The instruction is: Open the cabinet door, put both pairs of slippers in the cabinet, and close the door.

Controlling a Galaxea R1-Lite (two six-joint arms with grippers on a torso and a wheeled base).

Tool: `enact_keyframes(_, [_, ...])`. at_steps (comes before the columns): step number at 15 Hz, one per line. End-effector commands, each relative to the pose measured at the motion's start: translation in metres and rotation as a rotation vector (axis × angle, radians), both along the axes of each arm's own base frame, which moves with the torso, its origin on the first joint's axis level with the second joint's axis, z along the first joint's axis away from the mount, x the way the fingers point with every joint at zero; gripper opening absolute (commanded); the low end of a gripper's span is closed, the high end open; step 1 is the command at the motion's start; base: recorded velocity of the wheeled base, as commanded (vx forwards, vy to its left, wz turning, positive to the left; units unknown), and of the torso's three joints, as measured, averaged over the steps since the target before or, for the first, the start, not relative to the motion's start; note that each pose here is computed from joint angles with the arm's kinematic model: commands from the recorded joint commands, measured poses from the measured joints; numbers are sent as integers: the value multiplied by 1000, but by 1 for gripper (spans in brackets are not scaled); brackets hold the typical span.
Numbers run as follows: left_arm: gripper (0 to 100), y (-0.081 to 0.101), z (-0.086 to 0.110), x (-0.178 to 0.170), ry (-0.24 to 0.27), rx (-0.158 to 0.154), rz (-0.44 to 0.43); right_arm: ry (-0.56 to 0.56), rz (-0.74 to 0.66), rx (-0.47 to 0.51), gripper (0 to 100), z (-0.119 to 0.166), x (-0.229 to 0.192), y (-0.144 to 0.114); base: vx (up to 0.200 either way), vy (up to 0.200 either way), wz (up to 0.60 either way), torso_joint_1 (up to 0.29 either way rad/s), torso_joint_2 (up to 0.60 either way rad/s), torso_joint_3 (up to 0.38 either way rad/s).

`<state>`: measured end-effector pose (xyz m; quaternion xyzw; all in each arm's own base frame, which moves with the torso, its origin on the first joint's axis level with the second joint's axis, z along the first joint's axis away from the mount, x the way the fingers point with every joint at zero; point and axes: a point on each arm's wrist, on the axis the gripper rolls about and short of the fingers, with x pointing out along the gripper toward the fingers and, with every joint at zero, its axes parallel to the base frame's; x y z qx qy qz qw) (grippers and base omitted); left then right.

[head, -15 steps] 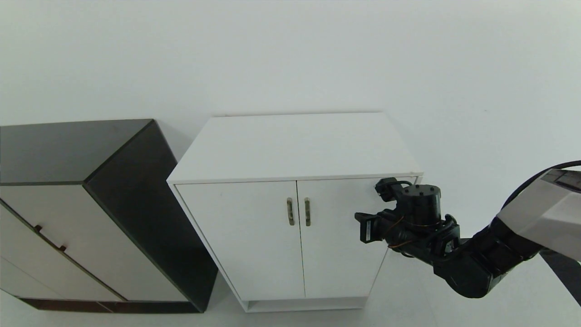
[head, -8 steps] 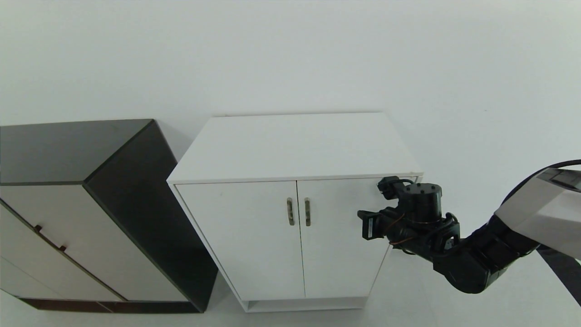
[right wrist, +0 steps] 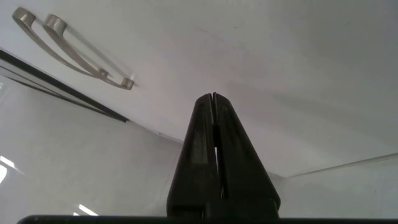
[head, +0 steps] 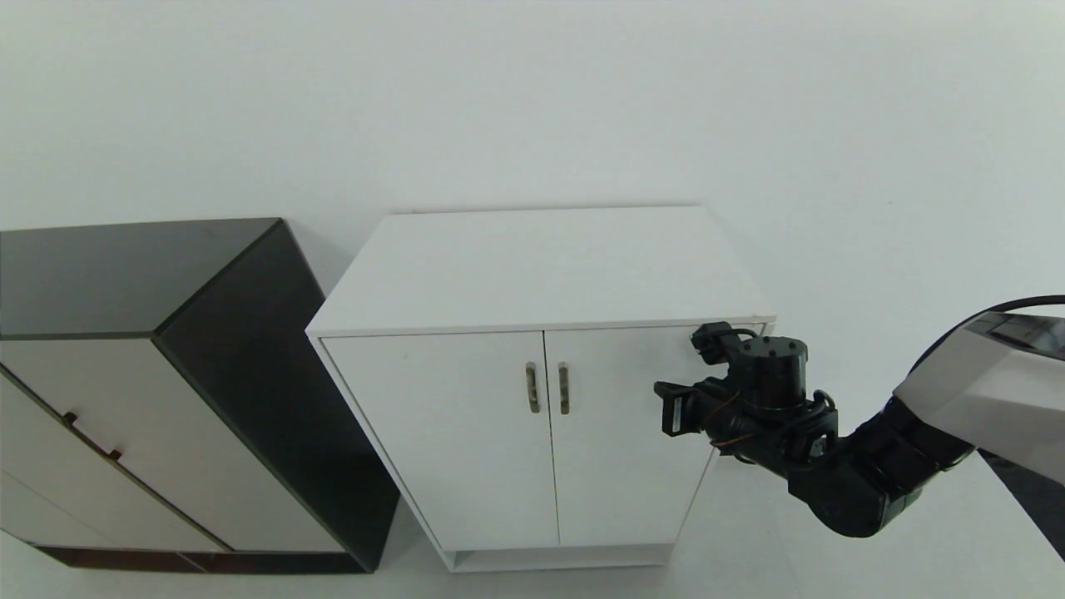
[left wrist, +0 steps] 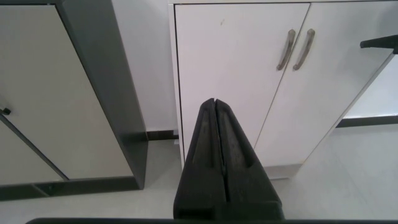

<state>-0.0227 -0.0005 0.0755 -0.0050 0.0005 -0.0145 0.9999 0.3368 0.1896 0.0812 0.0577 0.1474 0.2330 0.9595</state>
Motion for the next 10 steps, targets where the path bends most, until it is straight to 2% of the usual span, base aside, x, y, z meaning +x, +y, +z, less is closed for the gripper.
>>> enact_keyframes(1, [0,0,0,0,1,-1,0,3,-4,-1,0,-2,2,-1,0,0,0,0,0,0])
enact_keyframes(10, [0,0,0,0,1,-2,1,-7,-14,0,0,-3,8,-1,0,0,0,0,0,0])
